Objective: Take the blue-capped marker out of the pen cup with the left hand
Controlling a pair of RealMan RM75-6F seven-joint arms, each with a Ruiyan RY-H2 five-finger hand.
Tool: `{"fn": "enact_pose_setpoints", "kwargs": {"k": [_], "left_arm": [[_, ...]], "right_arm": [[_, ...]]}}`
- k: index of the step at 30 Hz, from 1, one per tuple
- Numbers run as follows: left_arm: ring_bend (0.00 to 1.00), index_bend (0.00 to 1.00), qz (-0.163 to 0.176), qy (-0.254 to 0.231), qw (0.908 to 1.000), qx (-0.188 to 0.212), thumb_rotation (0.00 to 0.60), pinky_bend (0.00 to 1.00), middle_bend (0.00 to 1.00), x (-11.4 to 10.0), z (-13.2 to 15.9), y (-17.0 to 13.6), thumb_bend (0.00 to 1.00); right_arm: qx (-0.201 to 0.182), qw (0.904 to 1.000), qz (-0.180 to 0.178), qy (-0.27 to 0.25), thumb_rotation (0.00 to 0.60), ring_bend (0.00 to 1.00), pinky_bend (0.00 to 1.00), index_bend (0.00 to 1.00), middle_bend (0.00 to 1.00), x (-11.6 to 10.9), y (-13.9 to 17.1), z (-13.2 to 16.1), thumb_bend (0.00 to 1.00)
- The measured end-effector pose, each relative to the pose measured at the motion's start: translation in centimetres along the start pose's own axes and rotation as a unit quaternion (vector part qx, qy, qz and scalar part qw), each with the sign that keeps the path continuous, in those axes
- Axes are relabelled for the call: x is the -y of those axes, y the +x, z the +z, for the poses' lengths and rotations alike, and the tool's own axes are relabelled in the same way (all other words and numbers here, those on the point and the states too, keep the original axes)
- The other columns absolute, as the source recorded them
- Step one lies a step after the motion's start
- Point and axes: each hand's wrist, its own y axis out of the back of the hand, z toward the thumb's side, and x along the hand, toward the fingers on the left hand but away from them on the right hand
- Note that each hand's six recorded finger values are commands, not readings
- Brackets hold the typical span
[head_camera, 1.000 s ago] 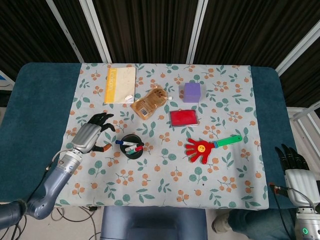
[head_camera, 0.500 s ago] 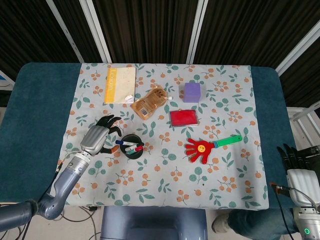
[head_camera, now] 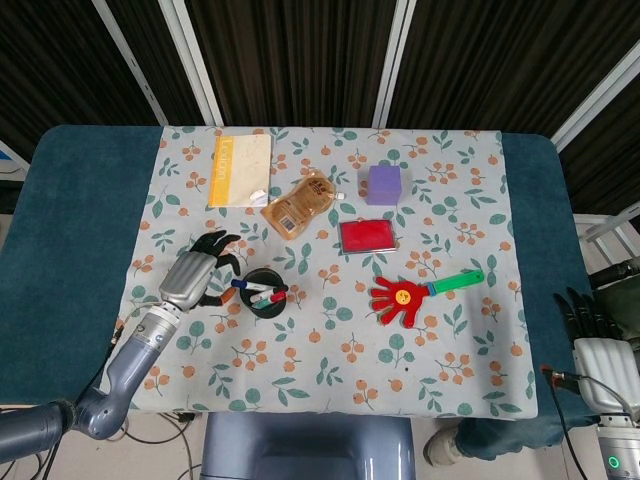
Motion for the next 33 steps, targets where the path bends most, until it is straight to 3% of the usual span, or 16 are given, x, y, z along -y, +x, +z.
{"fn": "enact_pose_setpoints", "kwargs": {"k": [22, 33], "left_arm": [[0.00, 0.53, -0.005, 0.002, 1.0000, 0.004, 0.600, 0.08, 0.14, 0.30, 0.44, 0.23, 0.32], [0.00, 0.58, 0.003, 0.003, 1.0000, 0.005, 0.600, 0.08, 0.16, -0.24, 0.81, 0.44, 0.40]], "right_arm": [[0.000, 1.0000, 0.002, -0.001, 0.600, 0.00, 0.15, 0.00, 0.00, 0.04, 0.03, 0.03, 0.04], [-0.003, 1.0000, 0.006, -0.002, 0.600, 0.00, 0.15, 0.00, 0.00, 0.11, 0.05, 0.14, 0.04]]}}
